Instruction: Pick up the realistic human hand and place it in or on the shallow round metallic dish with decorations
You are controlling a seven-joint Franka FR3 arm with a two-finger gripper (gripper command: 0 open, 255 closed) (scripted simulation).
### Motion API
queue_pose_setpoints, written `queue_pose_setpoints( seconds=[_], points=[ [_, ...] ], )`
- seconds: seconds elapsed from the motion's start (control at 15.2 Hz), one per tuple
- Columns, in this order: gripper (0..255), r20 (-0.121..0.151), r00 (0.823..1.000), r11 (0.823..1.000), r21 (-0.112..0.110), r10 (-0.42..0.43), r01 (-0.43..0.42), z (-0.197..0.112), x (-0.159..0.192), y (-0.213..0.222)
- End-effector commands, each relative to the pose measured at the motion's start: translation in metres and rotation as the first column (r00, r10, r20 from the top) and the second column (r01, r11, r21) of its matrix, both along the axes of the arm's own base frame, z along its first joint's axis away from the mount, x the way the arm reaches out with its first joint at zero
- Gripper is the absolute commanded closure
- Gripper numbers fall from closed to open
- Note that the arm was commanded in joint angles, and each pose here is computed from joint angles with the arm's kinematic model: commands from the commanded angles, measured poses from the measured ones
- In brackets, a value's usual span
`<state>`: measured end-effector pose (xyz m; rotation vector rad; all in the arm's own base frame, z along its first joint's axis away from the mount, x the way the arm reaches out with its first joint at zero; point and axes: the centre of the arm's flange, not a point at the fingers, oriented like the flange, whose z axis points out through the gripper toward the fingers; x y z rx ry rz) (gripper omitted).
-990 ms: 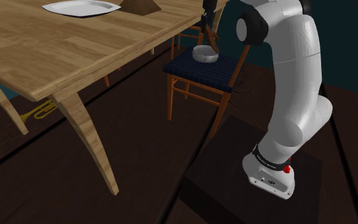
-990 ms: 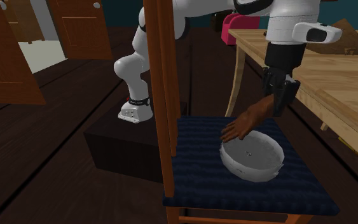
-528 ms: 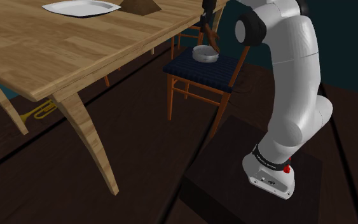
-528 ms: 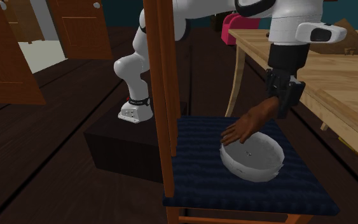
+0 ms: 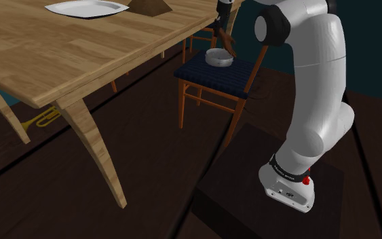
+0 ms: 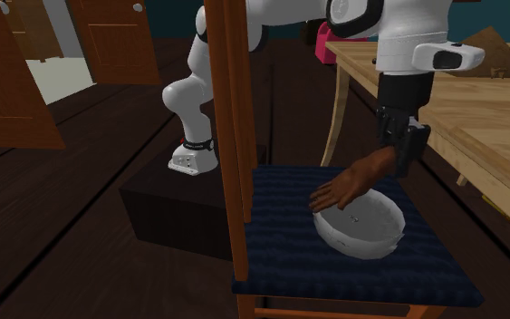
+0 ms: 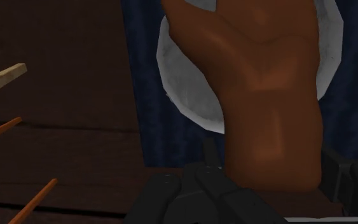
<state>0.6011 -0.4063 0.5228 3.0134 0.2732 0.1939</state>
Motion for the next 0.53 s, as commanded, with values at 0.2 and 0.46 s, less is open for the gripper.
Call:
queue_pose_setpoints(
  seconds=[0.2, 0.46],
  points=[
    [255, -0.06, 0.998, 1.0, 0.025, 0.007, -0.006, -0.07, 0.016, 0.005],
    [255, -0.06, 0.998, 1.0, 0.025, 0.007, -0.006, -0.07, 0.016, 0.005]
  ],
)
